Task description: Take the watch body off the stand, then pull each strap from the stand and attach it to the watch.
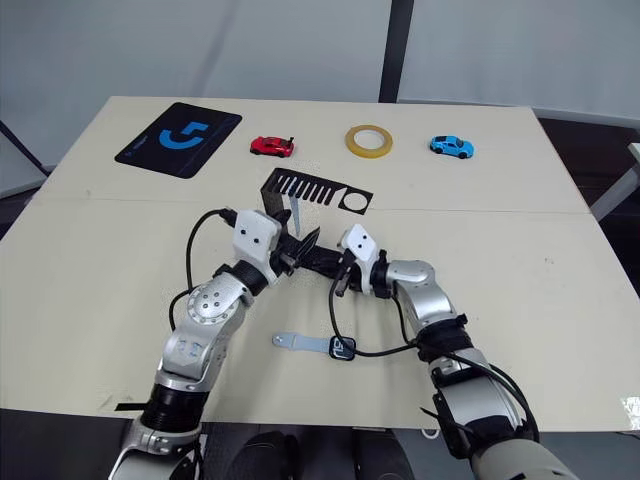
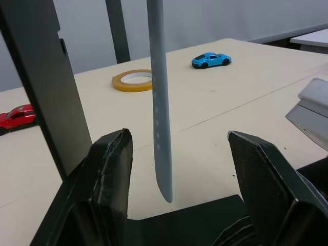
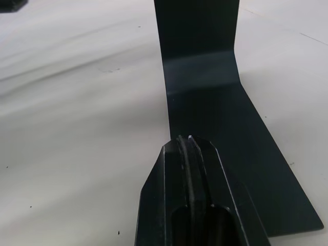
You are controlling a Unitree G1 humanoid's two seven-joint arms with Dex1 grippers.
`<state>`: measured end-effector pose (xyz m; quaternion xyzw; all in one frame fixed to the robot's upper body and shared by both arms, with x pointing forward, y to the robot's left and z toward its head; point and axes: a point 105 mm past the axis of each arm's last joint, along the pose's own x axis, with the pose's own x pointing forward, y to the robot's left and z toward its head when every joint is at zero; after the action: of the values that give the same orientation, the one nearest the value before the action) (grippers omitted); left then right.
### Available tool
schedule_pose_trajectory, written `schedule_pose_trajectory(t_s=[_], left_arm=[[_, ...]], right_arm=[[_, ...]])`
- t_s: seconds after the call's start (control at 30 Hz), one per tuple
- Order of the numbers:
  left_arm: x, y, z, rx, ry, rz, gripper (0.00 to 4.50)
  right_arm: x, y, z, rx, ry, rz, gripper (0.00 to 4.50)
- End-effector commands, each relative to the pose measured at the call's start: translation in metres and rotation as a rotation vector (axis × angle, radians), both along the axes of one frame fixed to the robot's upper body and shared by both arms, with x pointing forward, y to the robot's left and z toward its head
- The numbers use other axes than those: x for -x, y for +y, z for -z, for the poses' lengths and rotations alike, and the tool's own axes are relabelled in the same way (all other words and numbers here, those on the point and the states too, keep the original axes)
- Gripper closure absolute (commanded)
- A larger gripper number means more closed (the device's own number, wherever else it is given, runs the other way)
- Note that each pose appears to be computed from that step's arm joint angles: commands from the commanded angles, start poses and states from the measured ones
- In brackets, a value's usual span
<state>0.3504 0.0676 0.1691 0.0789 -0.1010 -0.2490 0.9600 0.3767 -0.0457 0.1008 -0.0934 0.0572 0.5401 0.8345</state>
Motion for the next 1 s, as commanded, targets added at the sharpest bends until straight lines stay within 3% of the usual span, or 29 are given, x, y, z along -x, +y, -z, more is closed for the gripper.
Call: schedule_pose_trajectory(t_s=[0.03, 0.17, 0.2, 0.27, 0.43, 1.0], left_arm=[[-0.001, -0.002, -0.013, 0.002, -0.059, 0.004, 1.31], [-0.006, -0.004, -0.015, 0.004, -0.067, 0.004, 1.31], [-0.006, -0.005, -0.016, 0.005, -0.069, 0.005, 1.57], [-0.006, -0.007, -0.015, 0.0, -0.067, 0.009, 2.19], [-0.006, -0.005, -0.013, 0.004, -0.061, -0.004, 4.49], [0.013, 0.004, -0.044, 0.017, -0.198, 0.026, 4.49]], right_arm=[[0.003, -0.003, 0.009, 0.035, 0.021, -0.001, 4.5], [0.004, -0.002, 0.009, 0.034, 0.022, -0.004, 4.5], [0.004, -0.002, 0.009, 0.034, 0.022, -0.004, 4.5], [0.005, -0.002, 0.009, 0.034, 0.023, -0.004, 4.5], [0.006, -0.001, 0.01, 0.034, 0.027, -0.003, 4.5], [0.006, -0.004, 0.018, 0.054, 0.054, 0.033, 4.5]])
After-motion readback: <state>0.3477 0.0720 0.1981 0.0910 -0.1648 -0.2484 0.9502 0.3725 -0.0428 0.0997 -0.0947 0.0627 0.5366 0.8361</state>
